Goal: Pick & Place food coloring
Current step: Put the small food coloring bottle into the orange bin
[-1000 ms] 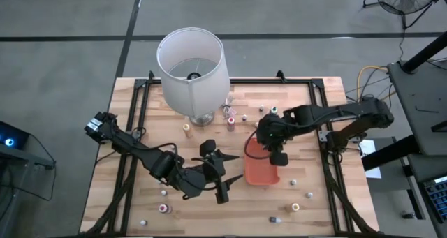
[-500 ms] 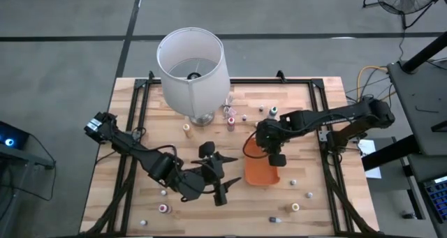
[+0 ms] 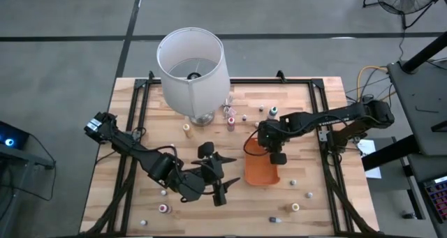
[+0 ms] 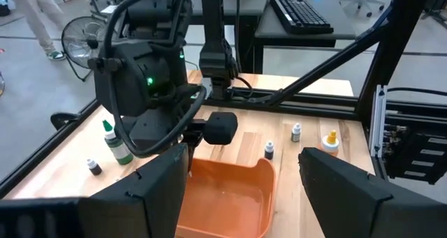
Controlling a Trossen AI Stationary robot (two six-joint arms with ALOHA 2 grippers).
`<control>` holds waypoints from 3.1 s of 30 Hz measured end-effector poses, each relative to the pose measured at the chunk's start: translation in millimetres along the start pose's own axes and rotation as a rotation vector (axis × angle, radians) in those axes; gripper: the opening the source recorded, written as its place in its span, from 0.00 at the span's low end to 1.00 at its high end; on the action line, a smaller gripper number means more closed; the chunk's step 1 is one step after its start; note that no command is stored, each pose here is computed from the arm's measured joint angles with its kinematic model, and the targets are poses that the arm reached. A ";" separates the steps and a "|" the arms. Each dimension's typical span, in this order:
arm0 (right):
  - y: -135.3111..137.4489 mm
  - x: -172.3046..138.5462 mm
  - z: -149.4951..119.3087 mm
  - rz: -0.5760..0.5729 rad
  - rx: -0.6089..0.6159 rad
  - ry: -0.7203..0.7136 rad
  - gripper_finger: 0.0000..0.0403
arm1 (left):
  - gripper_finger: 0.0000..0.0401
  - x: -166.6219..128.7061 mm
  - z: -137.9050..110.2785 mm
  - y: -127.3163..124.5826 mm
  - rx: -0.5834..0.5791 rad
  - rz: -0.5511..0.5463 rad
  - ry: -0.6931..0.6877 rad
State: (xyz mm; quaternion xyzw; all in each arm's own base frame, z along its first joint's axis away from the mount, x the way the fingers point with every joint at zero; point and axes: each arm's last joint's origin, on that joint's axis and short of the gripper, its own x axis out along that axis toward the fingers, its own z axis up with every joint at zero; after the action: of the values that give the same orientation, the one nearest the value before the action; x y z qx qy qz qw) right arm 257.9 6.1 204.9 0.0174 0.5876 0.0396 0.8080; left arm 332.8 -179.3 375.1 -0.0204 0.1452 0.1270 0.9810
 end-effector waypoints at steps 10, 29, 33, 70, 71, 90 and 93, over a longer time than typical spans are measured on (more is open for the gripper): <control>-0.6 8.9 -1.3 -0.012 -0.005 -0.002 0.15 | 0.61 0.1 0.0 0.0 0.000 0.000 0.000; 2.6 28.4 -9.1 -0.024 -0.015 -0.017 0.15 | 0.61 0.1 -0.4 0.4 0.001 0.008 0.001; 2.4 30.3 -10.6 -0.024 -0.019 -0.019 0.15 | 0.61 0.1 -0.3 0.3 0.000 0.008 0.001; 8.2 -39.0 29.0 -0.022 -0.004 -0.101 0.37 | 0.61 0.8 -2.8 1.7 0.020 -0.004 0.030; 8.7 -45.6 32.2 -0.021 -0.004 -0.117 0.37 | 0.61 0.9 -3.0 1.9 0.022 -0.003 0.032; 17.0 -157.1 33.1 0.005 0.047 -0.480 0.34 | 0.61 1.5 -4.5 3.1 0.025 0.000 0.047; 17.6 -166.4 27.1 0.014 0.068 -0.514 0.34 | 0.61 2.1 -4.9 3.1 0.025 -0.023 0.058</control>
State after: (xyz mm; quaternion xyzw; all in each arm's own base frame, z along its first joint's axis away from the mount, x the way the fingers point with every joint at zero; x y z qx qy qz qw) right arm 231.9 10.1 372.4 0.0583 0.3637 0.0198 0.9295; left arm 332.5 -176.2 369.8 -0.0134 0.1750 0.1134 0.9779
